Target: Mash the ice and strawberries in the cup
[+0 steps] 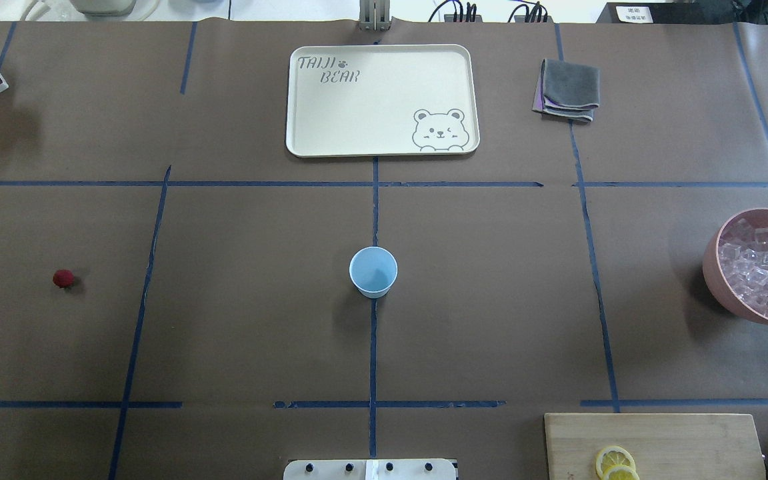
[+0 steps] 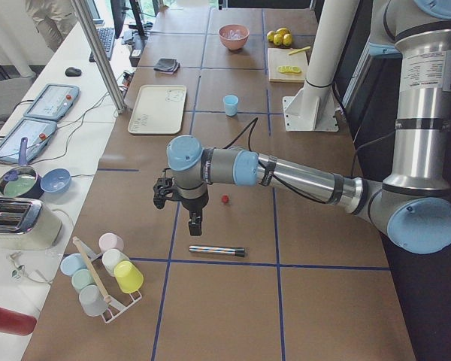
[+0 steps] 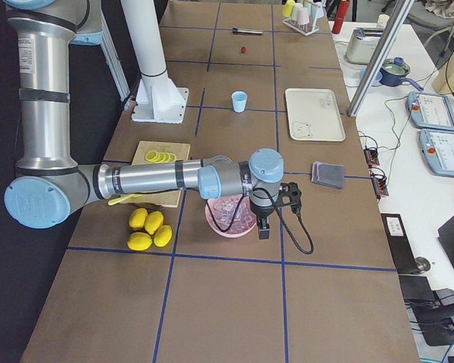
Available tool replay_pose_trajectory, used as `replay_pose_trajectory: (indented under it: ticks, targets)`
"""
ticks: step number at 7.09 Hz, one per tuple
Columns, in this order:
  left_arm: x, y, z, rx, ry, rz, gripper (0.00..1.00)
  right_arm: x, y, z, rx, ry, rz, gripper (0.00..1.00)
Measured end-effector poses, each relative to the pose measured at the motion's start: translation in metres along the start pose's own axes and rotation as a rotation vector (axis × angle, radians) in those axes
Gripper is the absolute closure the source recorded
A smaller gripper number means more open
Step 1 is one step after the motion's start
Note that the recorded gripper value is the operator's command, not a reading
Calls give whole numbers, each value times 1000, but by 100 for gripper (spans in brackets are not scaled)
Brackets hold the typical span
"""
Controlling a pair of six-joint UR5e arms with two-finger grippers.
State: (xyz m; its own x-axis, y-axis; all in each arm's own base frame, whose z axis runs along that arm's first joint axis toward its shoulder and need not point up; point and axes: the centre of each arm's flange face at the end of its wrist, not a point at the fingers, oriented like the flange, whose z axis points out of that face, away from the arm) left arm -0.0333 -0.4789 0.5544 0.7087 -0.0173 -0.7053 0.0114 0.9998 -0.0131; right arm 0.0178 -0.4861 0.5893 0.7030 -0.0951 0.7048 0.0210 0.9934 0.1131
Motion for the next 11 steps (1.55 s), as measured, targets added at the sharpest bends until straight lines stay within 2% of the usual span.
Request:
replay_pose_trajectory:
  ticks: [4,8,10,11]
  targets:
    - [11,2,-8,14,1,17,0,0,1,0,-1,-7,2,0]
    - [4,10,-1,4,3,7,0,-12,4,-6,8,-56,-3,0]
    - [4,11,-1,7,3,12,0,-44,21,-2,-2,-82,-36,1]
    - [5,11,-2,7,3,13,0,-66,32,9,-15,-82,13,5]
